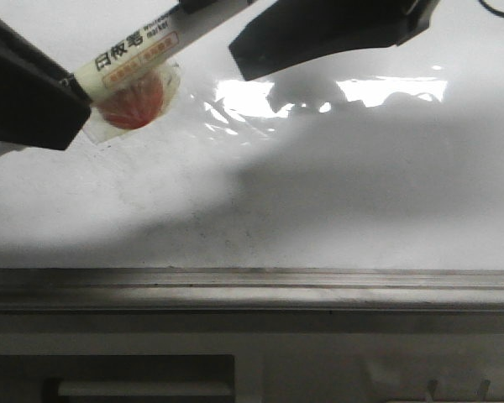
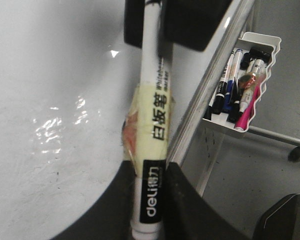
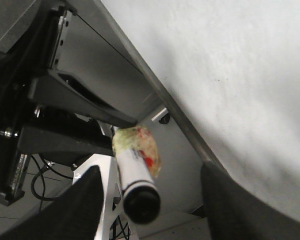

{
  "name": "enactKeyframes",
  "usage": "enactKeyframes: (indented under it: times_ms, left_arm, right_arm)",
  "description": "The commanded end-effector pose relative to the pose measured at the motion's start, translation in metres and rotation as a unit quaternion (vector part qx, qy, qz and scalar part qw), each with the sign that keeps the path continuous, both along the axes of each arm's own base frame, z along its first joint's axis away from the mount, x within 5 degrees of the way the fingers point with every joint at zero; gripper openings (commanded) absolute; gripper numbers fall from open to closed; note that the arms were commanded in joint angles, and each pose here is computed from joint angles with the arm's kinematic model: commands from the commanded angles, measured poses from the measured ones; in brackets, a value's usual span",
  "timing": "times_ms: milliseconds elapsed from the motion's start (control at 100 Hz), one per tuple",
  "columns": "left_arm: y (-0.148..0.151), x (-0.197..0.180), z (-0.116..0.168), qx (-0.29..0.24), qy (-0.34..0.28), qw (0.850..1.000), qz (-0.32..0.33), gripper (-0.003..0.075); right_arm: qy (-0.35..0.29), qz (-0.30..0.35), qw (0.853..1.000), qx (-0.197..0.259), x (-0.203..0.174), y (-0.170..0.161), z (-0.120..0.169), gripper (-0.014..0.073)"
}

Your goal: Write number 6 on whiteboard

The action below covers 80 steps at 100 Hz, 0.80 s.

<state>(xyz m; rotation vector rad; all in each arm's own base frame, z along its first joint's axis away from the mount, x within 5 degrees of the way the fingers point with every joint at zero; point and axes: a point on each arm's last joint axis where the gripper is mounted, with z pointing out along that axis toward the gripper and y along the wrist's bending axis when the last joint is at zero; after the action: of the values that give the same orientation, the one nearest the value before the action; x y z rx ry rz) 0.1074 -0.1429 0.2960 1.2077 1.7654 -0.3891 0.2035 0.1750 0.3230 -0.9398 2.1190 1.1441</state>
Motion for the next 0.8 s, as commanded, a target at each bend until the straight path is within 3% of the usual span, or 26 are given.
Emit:
enactKeyframes:
  times_ms: [0,170,480,580,670,790]
  left_arm:
    - [-0.004,0.002,0.019,-0.044,-0.037,0.998,-0.004,-0.0020]
    - [-0.005,0.002,0.019,-0.046,-0.038,0.998,-0.004,-0.0020]
    - [-0.005,0.003,0.021,-0.053,-0.048,0.997,-0.004,-0.0019]
    - [-0.005,0.003,0.021,-0.052,-0.047,0.998,-0.004,-0.0013]
    - [-0.005,0.003,0.021,-0.055,-0.044,0.998,-0.003,0.0064]
    - [-0.003,0.002,0.023,-0.065,-0.042,0.997,0.003,0.0299]
  right_arm:
    - [-0.018,0.000,0.999,0.039,-0.001,0.008,0.019,0.0384]
    - [-0.019,0.006,0.999,0.037,0.000,0.018,0.016,0.0360]
    - [-0.023,0.025,0.999,0.042,0.001,0.021,0.013,-0.0074]
    - [-0.023,0.027,0.998,0.045,0.001,0.021,0.014,-0.0065]
    - [-0.026,0.028,0.998,0.045,0.001,0.021,0.014,-0.0064]
    - [-0.031,0.030,0.998,0.044,0.000,0.021,0.014,-0.0064]
